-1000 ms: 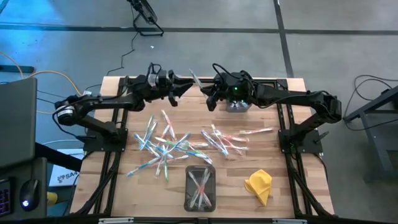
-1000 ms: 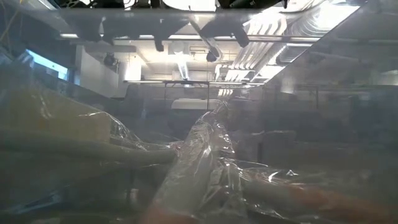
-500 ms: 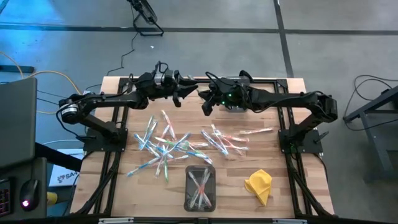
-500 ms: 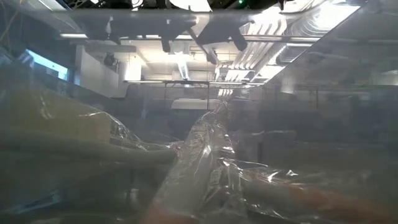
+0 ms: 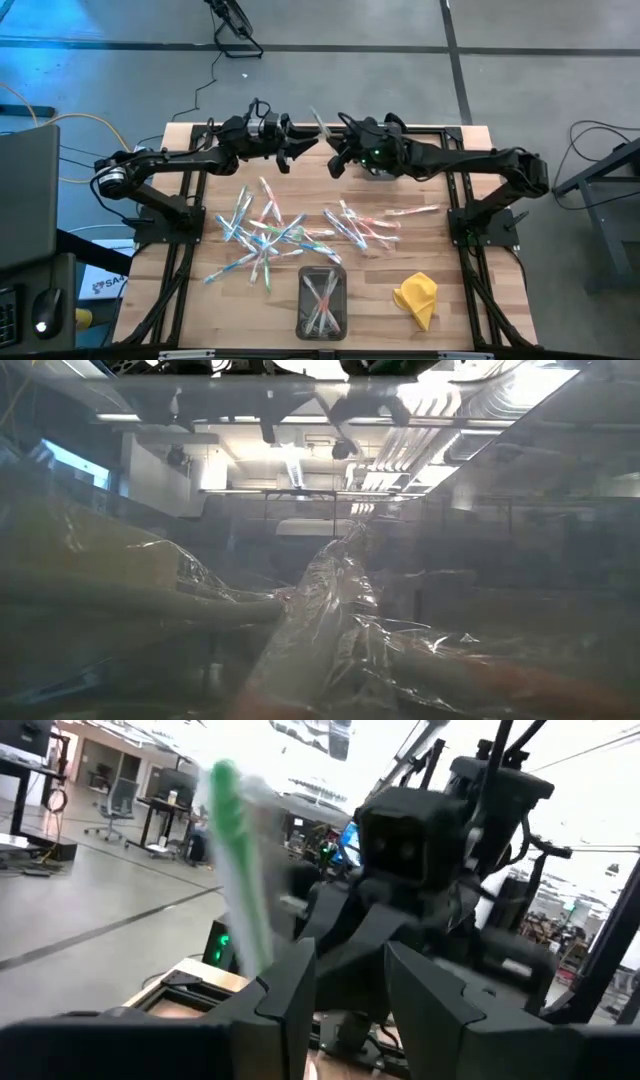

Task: Pick & Place Toothbrushes
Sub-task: Put the green toothbrush into the transparent bin

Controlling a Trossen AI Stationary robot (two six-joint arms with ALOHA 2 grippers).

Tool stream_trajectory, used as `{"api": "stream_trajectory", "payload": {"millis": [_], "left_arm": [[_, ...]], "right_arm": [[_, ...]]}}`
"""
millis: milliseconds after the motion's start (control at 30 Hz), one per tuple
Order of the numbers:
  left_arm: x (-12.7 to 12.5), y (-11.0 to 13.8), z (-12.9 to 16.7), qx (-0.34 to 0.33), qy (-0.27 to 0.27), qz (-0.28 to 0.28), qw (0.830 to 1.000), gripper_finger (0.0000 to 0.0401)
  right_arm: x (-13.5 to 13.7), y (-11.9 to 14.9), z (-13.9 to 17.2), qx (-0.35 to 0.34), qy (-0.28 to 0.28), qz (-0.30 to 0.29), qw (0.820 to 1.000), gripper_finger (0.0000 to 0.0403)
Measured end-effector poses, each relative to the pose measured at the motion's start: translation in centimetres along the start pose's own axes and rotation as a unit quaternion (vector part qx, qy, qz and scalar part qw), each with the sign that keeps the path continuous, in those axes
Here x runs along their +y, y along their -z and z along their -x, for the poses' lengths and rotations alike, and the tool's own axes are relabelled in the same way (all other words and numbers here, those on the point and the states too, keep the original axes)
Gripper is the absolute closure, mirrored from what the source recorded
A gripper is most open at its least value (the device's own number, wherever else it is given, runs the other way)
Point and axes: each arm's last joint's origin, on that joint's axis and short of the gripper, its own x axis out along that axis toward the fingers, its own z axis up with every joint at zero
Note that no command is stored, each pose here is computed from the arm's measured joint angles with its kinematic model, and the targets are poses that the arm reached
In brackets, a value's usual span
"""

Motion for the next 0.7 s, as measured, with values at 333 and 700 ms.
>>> {"api": "stream_trajectory", "payload": {"millis": [333, 700], "left_arm": [[0.2, 0.3, 0.0, 0.015, -0.019, -0.049, 0.999, 0.0281], [0.2, 0.4, 0.0, 0.018, -0.015, -0.051, 0.998, 0.0281]], "right_arm": [[0.4, -0.1, 0.3, 0.007, -0.054, 0.019, 0.998, 0.0394], [0.8, 0.5, -0.1, 0.027, -0.093, 0.024, 0.995, 0.0394]]}}
